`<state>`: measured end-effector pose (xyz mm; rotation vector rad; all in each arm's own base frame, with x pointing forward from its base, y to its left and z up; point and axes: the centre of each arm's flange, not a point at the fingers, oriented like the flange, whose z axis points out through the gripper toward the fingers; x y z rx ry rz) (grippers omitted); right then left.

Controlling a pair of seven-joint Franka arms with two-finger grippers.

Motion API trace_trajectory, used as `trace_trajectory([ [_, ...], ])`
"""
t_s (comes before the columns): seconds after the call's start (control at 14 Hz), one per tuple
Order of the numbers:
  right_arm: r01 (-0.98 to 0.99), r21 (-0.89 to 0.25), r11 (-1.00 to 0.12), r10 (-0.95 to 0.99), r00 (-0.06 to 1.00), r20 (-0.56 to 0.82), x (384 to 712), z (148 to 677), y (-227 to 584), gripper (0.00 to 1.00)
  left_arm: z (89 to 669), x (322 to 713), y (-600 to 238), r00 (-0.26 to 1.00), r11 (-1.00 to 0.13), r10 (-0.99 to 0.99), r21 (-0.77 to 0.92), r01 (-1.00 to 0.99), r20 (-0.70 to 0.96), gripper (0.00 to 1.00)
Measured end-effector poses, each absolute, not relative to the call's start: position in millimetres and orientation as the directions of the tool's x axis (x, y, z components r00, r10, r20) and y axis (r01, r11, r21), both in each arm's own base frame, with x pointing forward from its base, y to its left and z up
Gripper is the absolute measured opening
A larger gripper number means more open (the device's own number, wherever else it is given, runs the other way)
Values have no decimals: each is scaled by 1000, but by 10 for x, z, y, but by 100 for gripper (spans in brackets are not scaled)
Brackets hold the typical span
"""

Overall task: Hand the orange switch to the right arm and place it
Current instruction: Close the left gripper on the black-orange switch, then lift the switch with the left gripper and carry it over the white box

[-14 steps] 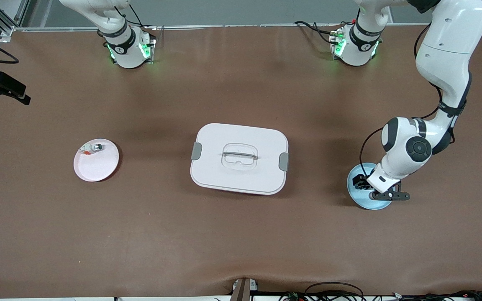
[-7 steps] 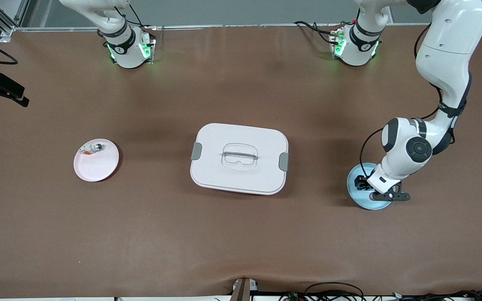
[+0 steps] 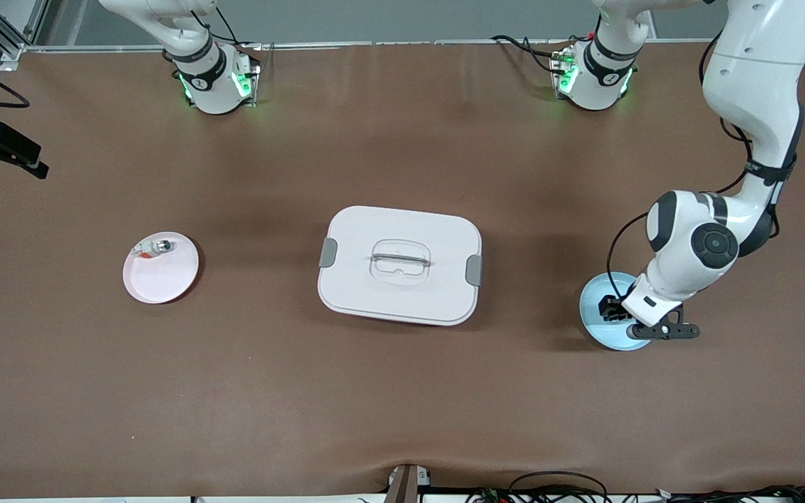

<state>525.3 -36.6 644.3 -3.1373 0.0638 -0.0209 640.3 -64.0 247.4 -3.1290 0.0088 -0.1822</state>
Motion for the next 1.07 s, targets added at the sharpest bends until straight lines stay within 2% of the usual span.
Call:
trace_trajectory([
  [0.71, -43, -4, -999, -44, 999, 15, 5254, 6445, -382, 100, 3517, 6478, -1755, 970, -969, 242, 48, 241, 19, 72],
  [1.07, -44, -4, -999, -44, 999, 16, 5254, 6445, -386, 100, 3977, 6363, -2500, 852, -836, 520, 167, 522, -61, 72],
])
